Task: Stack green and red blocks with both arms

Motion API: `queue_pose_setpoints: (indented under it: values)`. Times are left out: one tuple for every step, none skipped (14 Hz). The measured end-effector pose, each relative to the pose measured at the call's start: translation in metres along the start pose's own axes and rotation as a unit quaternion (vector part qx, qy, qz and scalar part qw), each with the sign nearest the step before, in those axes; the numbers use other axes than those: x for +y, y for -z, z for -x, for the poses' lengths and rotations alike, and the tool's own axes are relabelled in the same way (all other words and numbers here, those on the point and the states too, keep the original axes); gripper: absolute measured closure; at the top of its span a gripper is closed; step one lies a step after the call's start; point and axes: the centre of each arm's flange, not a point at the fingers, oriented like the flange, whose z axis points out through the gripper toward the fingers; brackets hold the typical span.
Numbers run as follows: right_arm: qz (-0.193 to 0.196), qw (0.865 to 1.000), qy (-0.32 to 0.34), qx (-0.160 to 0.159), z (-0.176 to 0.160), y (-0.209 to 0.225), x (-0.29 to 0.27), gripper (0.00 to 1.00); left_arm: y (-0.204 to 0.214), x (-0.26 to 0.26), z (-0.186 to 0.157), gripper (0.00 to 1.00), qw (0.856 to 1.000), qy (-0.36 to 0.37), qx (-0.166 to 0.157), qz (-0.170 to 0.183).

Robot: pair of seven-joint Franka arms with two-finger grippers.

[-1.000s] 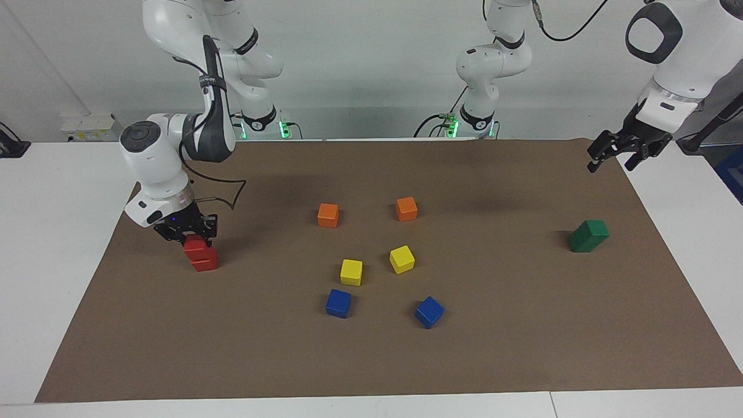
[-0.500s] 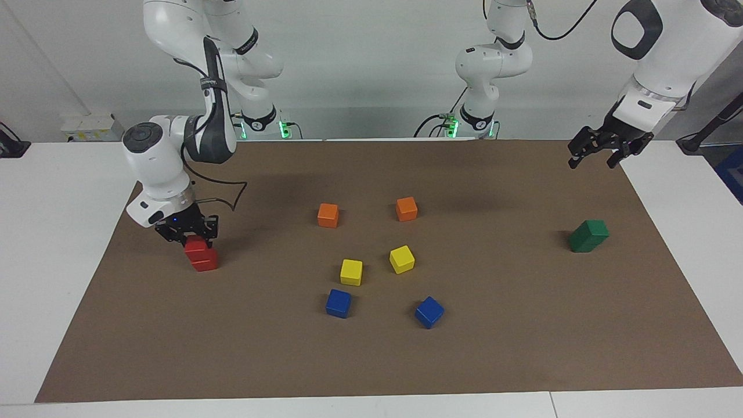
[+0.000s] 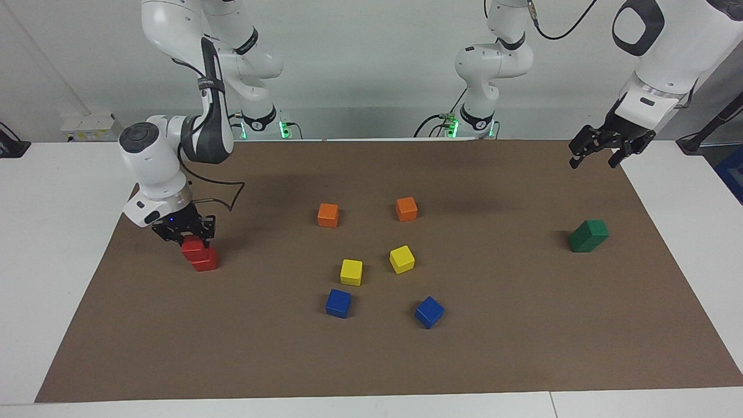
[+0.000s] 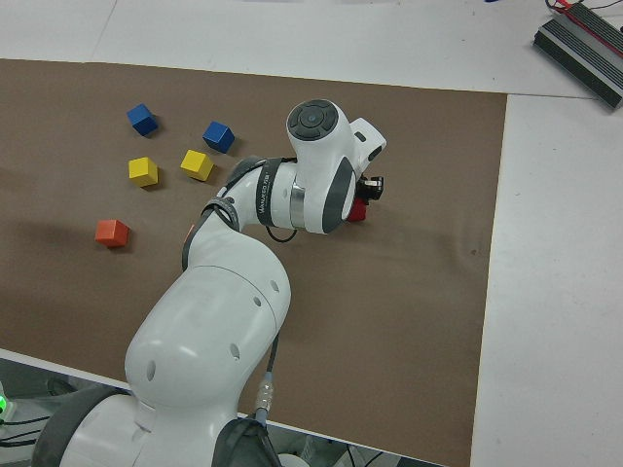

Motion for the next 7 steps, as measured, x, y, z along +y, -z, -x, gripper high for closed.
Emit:
queue_pose_setpoints:
  values:
    - [0.000,1.000,0.000,0.000,0.000,0.000,0.000,0.45,0.002,-0.001,-0.001,0.00,1.000,-0.002,0.000,-0.010]
    - [0.000,1.000,0.000,0.000,0.000,0.000,0.000,0.45,0.004,0.000,-0.002,0.00,1.000,-0.004,-0.004,-0.015]
    - [0.000,1.000,0.000,0.000,0.000,0.000,0.000,0.45,0.009,0.000,-0.002,0.00,1.000,-0.004,-0.010,-0.018]
    - [0.000,1.000,0.000,0.000,0.000,0.000,0.000,0.45,0.016,0.000,-0.003,0.00,1.000,-0.004,-0.015,-0.019]
    - [0.000,1.000,0.000,-0.001,0.000,0.000,0.000,0.45,0.021,0.000,-0.004,0.00,1.000,-0.004,-0.015,-0.020]
    - [0.000,1.000,0.000,-0.001,0.000,0.000,0.000,0.45,0.024,0.000,-0.006,0.00,1.000,-0.004,-0.014,-0.020]
    - [0.000,1.000,0.000,-0.001,0.000,0.000,0.000,0.45,0.025,0.000,-0.007,0.00,1.000,-0.004,-0.013,-0.020]
